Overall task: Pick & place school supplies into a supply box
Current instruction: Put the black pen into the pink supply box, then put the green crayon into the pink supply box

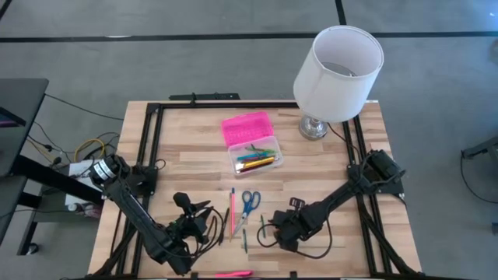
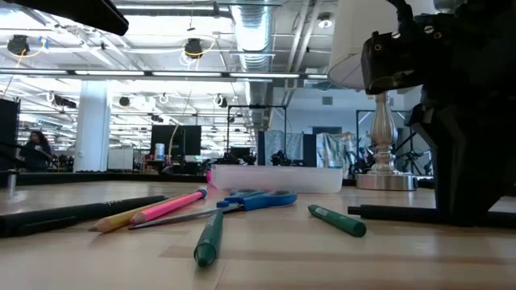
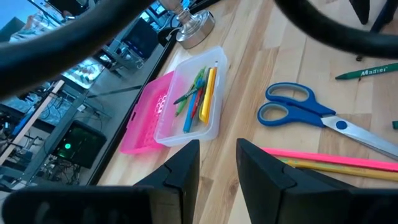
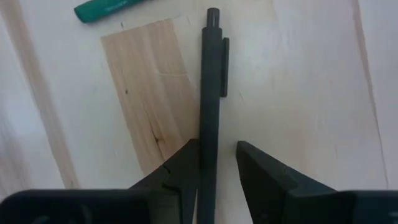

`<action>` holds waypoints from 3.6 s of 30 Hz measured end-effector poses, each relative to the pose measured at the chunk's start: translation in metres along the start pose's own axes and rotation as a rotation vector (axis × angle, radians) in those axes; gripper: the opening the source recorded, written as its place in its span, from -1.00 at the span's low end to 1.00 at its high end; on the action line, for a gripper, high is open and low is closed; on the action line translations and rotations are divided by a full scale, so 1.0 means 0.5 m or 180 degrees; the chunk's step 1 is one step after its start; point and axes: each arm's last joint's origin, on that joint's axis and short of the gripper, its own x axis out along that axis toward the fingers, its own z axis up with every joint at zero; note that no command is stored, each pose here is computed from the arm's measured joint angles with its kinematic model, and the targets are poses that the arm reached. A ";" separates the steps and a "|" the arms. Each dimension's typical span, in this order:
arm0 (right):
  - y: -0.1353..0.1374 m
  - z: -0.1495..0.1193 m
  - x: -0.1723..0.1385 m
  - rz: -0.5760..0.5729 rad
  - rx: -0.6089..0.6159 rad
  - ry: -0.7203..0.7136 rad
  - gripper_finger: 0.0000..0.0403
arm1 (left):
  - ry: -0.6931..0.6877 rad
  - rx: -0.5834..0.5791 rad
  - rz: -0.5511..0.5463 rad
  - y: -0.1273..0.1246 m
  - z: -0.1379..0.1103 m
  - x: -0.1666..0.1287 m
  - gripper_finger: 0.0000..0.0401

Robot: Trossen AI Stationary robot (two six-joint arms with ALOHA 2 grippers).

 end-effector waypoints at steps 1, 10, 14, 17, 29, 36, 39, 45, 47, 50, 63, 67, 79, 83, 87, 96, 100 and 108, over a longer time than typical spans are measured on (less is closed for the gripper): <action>-0.002 0.002 0.001 0.0009 -0.0044 0.0019 -0.47 | 0.0000 0.0000 0.0000 0.000 0.000 0.000 -0.50; -0.026 0.020 0.007 0.0004 -0.0334 0.0105 -0.80 | 0.0021 0.0001 -0.0009 0.000 0.000 0.000 -0.50; -0.035 0.024 0.008 -0.0052 -0.0390 0.0100 -0.95 | 0.0069 0.0001 -0.0030 -0.001 -0.001 0.000 -0.50; -0.043 0.027 0.010 -0.0190 -0.0382 0.0068 -0.91 | 0.0078 0.0005 -0.0032 -0.001 -0.002 0.000 -0.50; -0.061 0.024 0.002 -0.0770 -0.0605 -0.0098 -0.96 | 0.0121 0.0101 0.0070 0.004 -0.025 0.008 -0.50; -0.083 0.052 -0.020 -0.1186 -0.0670 -0.0191 -0.98 | 0.0129 0.0075 0.0096 0.007 -0.026 0.008 -0.50; -0.102 0.077 -0.025 -0.1367 -0.0755 -0.0296 -0.97 | 0.0129 0.0075 0.0096 0.007 -0.026 0.008 -0.50; -0.169 0.145 -0.040 -0.1815 -0.0863 -0.0435 -0.97 | 0.0130 0.0052 0.0096 0.007 -0.026 0.008 -0.50; -0.199 0.172 -0.044 -0.1942 -0.0885 -0.0459 -0.96 | 0.0149 0.0036 0.0090 0.007 -0.026 0.008 -0.50; -0.250 0.210 -0.044 -0.1969 -0.0867 -0.0490 -0.96 | 0.0215 0.0025 0.0067 0.006 -0.027 0.008 -0.50; -0.388 0.283 -0.031 -0.1135 -0.0618 -0.0685 -0.78 | 0.0314 -0.0056 -0.0016 0.003 -0.032 -0.001 -0.50; -0.389 0.282 -0.030 -0.1091 -0.0665 -0.0656 -0.68 | 0.0299 -0.0097 -0.0035 0.002 -0.034 -0.006 -0.50; -0.362 0.267 -0.056 -0.1187 -0.0659 -0.0630 -0.44 | 0.0430 -0.0133 -0.0187 -0.010 -0.034 -0.007 -0.50; -0.319 0.246 -0.107 -0.1110 -0.0810 -0.0749 -0.47 | 0.0513 -0.0050 -0.0438 -0.028 -0.030 -0.008 -0.50; -0.261 0.212 -0.183 -0.0972 -0.0986 -0.1032 -0.51 | 0.0484 0.0049 -0.0766 -0.050 -0.025 -0.020 -0.50; -0.145 0.110 -0.323 -0.0534 -0.1432 -0.1680 -0.53 | 0.0427 0.0043 -0.1820 -0.104 -0.018 -0.081 -0.50; -0.107 0.076 -0.344 -0.0509 -0.1608 -0.1819 -0.53 | 0.0287 -0.0015 -0.2271 -0.123 -0.004 -0.103 -0.50; -0.073 0.047 -0.347 -0.0577 -0.1721 -0.1859 -0.53 | 0.0182 -0.0076 -0.2791 -0.151 0.014 -0.108 -0.50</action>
